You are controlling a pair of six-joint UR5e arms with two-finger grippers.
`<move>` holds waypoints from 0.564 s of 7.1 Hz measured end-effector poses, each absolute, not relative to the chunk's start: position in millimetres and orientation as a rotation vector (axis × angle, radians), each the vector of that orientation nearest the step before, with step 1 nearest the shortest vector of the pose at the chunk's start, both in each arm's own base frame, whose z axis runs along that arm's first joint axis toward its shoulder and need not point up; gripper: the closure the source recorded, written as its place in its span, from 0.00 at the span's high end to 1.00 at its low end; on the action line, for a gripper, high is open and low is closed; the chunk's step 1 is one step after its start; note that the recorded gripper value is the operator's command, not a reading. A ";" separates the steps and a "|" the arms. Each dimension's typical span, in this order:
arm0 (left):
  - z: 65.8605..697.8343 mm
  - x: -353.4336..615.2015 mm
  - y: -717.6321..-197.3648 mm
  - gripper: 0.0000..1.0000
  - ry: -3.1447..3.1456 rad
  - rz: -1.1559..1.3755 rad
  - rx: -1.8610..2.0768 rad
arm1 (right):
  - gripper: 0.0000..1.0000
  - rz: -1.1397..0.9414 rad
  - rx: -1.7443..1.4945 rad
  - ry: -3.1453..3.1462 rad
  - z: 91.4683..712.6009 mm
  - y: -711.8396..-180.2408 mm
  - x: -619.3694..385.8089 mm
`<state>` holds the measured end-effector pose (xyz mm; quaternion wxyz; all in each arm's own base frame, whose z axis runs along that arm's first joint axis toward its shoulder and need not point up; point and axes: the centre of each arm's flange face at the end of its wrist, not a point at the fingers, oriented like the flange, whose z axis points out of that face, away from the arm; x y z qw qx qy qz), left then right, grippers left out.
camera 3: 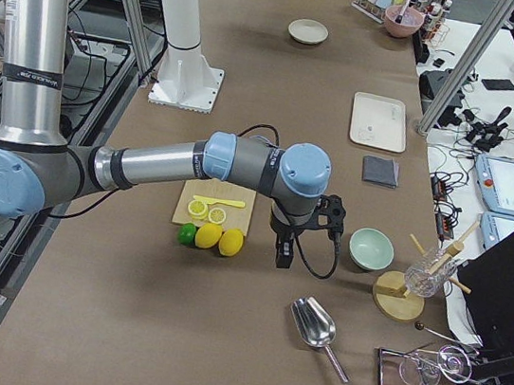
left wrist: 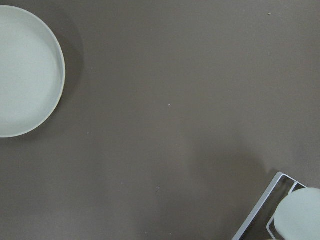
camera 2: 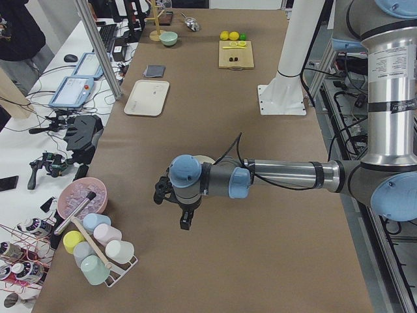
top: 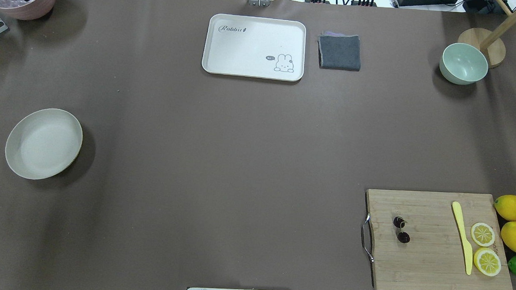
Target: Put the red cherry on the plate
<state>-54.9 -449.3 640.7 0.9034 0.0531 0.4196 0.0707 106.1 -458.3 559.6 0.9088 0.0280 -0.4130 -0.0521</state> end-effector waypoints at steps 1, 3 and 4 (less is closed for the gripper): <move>646.1 -56.9 -448.1 0.98 0.878 0.149 0.107 | 1.00 -0.102 0.054 -0.853 562.5 -454.9 107.4; 644.3 -65.3 -448.2 0.98 0.887 0.151 0.131 | 1.00 -0.088 0.058 -0.853 564.5 -448.3 113.6; 641.4 -69.3 -449.4 0.98 0.883 0.143 0.139 | 1.00 -0.077 0.062 -0.847 565.6 -445.8 120.0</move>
